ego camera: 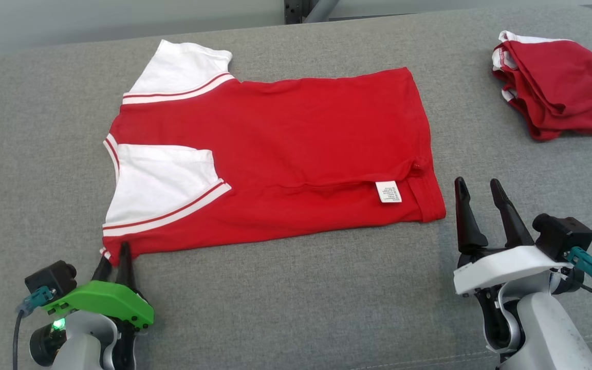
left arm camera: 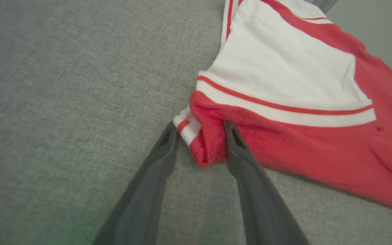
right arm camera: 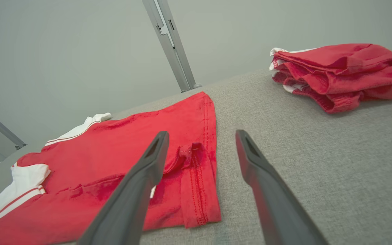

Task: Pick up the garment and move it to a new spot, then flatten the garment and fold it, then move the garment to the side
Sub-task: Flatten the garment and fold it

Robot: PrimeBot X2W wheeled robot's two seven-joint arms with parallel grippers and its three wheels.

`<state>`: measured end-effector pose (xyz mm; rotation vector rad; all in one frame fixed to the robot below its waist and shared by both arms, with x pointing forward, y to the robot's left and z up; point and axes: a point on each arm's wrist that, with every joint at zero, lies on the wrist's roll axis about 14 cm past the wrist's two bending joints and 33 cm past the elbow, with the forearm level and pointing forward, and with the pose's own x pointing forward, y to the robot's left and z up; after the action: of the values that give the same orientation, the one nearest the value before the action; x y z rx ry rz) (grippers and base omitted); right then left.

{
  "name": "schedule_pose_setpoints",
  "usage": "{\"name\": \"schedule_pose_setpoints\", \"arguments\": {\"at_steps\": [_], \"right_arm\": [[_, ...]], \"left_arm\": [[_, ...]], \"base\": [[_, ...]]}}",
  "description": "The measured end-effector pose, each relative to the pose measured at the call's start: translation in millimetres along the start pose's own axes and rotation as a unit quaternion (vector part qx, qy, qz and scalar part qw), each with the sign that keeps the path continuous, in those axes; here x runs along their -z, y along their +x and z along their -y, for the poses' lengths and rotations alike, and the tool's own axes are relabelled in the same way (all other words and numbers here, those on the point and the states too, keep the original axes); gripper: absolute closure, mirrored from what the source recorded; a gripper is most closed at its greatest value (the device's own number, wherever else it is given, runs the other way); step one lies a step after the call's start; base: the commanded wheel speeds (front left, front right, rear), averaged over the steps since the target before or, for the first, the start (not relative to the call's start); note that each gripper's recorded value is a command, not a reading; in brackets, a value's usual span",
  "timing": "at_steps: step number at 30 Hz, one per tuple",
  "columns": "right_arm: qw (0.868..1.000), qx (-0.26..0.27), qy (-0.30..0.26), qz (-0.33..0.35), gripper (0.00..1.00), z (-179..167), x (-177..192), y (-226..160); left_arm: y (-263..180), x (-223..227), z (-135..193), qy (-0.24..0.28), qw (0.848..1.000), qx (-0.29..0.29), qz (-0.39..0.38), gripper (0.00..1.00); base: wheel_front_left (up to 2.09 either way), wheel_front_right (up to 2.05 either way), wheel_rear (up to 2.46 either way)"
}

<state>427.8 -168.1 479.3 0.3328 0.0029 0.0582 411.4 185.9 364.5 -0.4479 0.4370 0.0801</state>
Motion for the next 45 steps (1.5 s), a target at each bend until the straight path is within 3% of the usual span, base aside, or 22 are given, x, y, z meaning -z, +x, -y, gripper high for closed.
{"name": "schedule_pose_setpoints", "arguments": {"at_steps": [12, 19, 26, 27, 29, 30, 38, 45], "right_arm": [[0.995, 0.008, 0.012, -0.099, 0.00, 2, 49, -3], [0.986, 0.024, 0.018, -0.167, 0.00, 9, 84, 0], [0.979, -0.006, 0.019, -0.201, 0.00, -13, 101, 13], [0.979, -0.010, 0.017, -0.205, 0.47, -15, 103, 13], [0.978, -0.013, 0.017, -0.207, 0.73, -17, 104, 14], [0.978, -0.014, 0.017, -0.206, 1.00, -18, 104, 14], [0.983, -0.007, 0.022, -0.180, 1.00, -17, 92, 13], [0.987, 0.015, 0.063, -0.148, 1.00, -5, 71, -1]], "left_arm": [[0, -10, 8, 0.011, 0.999, 0.013, 0.032, 1.00], [-5, -21, 17, 0.011, 0.998, 0.029, 0.056, 1.00], [-9, -29, 22, 0.014, 0.997, 0.038, 0.071, 1.00], [-9, -29, 22, 0.014, 0.997, 0.039, 0.072, 1.00], [-11, -30, 22, 0.015, 0.996, 0.041, 0.074, 1.00], [-12, -31, 23, 0.015, 0.996, 0.042, 0.076, 1.00], [-24, -46, 32, 0.022, 0.992, 0.063, 0.109, 1.00], [-48, -53, 39, 0.027, 0.988, 0.078, 0.131, 1.00]], "base": [[0.00, 0.00, 0.00], [0.00, 0.00, 0.00], [0.00, 0.00, 0.00], [0.00, 0.00, 0.00], [0.00, 0.00, 0.00], [0.00, 0.00, 0.00], [0.00, 0.00, 0.00], [0.00, 0.00, 0.00]]}}
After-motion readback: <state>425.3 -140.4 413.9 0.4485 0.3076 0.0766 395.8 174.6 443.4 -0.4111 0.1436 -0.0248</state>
